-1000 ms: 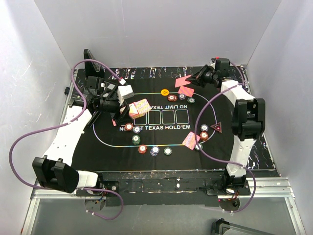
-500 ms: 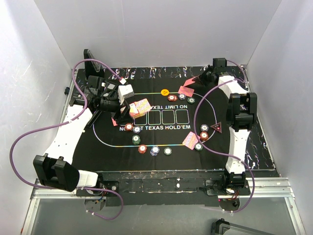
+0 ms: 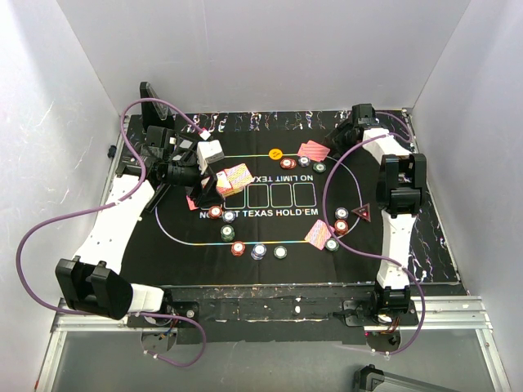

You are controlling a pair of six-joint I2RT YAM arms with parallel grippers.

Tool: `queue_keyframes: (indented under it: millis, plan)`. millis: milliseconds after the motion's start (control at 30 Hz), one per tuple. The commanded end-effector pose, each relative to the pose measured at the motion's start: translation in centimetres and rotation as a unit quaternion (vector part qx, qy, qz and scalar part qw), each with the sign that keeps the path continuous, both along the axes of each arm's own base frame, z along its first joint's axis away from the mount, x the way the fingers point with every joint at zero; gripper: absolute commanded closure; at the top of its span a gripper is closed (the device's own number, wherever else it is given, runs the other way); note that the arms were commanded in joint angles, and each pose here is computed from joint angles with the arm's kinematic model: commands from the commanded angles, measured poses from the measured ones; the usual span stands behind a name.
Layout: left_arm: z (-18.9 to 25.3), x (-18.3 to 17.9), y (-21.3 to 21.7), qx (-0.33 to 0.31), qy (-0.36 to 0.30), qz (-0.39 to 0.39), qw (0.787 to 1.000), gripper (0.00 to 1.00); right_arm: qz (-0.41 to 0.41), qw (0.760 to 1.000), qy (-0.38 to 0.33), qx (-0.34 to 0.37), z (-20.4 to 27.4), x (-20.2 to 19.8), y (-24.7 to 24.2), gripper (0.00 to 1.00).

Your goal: Distribute texas hold em gaming equipment

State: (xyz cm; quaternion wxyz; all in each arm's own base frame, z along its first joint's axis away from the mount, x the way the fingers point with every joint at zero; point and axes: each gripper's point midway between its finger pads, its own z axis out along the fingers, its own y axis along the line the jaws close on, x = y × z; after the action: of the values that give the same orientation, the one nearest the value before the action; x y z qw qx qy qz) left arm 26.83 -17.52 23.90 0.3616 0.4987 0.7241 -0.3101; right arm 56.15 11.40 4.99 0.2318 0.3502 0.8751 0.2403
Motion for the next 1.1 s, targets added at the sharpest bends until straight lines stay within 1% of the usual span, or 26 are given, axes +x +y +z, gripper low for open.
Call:
queue_keyframes:
  millis: [0,100,200,233,300,367,433,500,600,667,800,900,1067]
  plan:
    - [1.9,0.0,-0.5,-0.021,-0.033,-0.009,0.999,1.0,-0.02,0.999,-0.024,-0.04,4.8,-0.6,-1.7,0.29]
    - [1.8,-0.2,-0.5,-0.02,-0.031,-0.009,0.999,1.0,-0.018,0.999,-0.035,-0.034,7.5,-1.8,-1.6,0.28]
    - [1.8,-0.2,-0.3,-0.016,-0.036,-0.007,0.999,1.0,0.014,0.997,-0.073,0.003,11.2,-3.6,0.5,0.28]
    - [1.9,-0.3,-0.3,-0.016,-0.035,-0.007,0.999,1.0,0.038,0.995,-0.089,0.022,12.6,-4.5,1.9,0.28]
    - [1.7,-0.3,-0.3,-0.014,-0.034,-0.008,0.999,1.0,0.095,0.986,-0.124,0.052,15.1,-6.8,5.2,0.22]
    - [1.8,-0.3,-0.3,-0.013,-0.036,-0.007,0.999,1.0,0.18,0.967,-0.157,0.093,18.1,-10.2,9.7,0.18]
    - [1.8,-0.1,-0.3,-0.014,-0.037,-0.007,0.999,1.0,0.261,0.939,-0.18,0.136,20.3,-14.0,13.6,0.16]
    - [1.7,-0.2,-0.3,-0.013,-0.034,-0.007,0.999,1.0,0.328,0.911,-0.187,0.164,21.8,-18.0,16.9,0.15]
    - [1.5,-0.1,-0.3,-0.012,-0.035,-0.006,0.999,1.0,0.395,0.873,-0.203,0.203,23.5,-22.7,20.6,0.14]
    - [1.5,-0.1,-0.3,-0.012,-0.034,-0.006,0.999,1.0,0.425,0.855,-0.204,0.216,24.0,-24.9,22.6,0.13]
    - [1.4,0.1,-0.2,-0.01,-0.033,-0.005,0.999,1.0,0.472,0.827,-0.197,0.232,24.6,-26.9,25.7,0.12]
    - [1.8,0.5,-0.2,-0.008,-0.039,-0.001,0.999,1.0,0.491,0.821,-0.182,0.226,23.8,-27.5,26.9,0.11]
    - [1.9,0.5,-0.1,-0.005,-0.042,-0.002,0.999,1.0,0.5,0.816,-0.175,0.232,23.0,-27.8,28.3,0.11]
